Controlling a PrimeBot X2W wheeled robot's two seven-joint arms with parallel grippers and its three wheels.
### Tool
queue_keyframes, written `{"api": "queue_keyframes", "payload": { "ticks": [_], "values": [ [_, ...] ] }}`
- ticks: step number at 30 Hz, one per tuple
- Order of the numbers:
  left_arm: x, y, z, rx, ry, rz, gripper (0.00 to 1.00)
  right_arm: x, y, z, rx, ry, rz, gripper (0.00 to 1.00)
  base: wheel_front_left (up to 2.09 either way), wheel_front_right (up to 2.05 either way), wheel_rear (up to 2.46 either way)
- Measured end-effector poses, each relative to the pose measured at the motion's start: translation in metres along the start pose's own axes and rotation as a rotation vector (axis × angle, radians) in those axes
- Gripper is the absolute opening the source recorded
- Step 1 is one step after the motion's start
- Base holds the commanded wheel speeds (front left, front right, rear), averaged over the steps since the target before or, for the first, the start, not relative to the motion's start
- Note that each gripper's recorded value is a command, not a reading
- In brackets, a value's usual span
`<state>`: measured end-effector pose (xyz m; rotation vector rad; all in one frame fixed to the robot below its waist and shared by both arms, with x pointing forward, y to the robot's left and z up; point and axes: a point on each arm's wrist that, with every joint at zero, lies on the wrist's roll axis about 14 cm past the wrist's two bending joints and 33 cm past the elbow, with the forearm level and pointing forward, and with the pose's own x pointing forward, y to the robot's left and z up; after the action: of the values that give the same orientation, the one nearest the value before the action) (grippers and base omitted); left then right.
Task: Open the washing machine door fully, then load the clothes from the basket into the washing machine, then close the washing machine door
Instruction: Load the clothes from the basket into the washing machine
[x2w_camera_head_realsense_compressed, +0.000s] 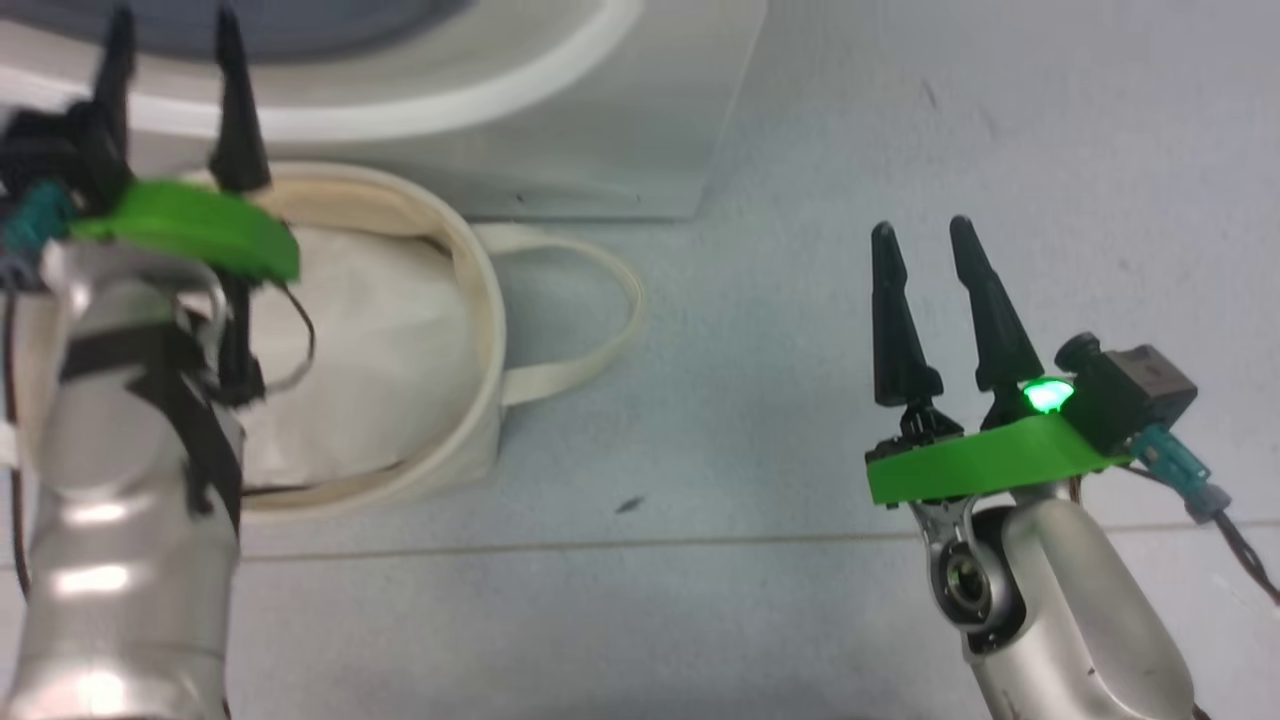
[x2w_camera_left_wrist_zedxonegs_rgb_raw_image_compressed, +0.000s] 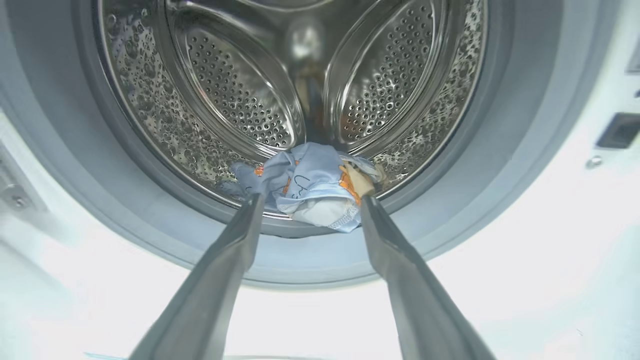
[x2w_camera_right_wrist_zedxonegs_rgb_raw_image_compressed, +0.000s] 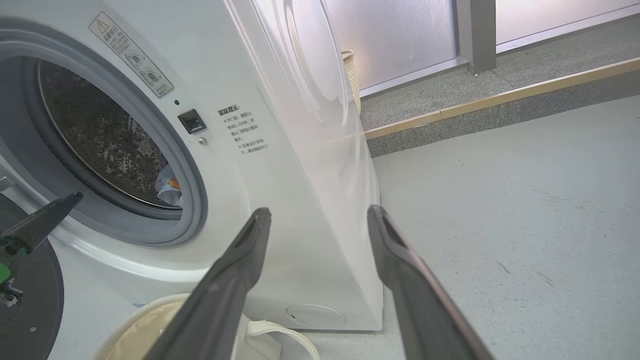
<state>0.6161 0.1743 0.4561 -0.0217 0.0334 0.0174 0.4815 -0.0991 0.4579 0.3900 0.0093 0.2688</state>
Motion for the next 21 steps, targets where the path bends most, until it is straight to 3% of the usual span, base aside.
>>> {"api": "queue_keyframes", "payload": {
  "ticks": [21],
  "values": [
    [-0.143, 0.018, 0.017, -0.052, -0.024, 0.026, 1.0, -0.052, 0.037, 0.05, 0.008, -0.093, 0.03, 1.0, 0.0, 0.0, 0.0]
  ]
}}
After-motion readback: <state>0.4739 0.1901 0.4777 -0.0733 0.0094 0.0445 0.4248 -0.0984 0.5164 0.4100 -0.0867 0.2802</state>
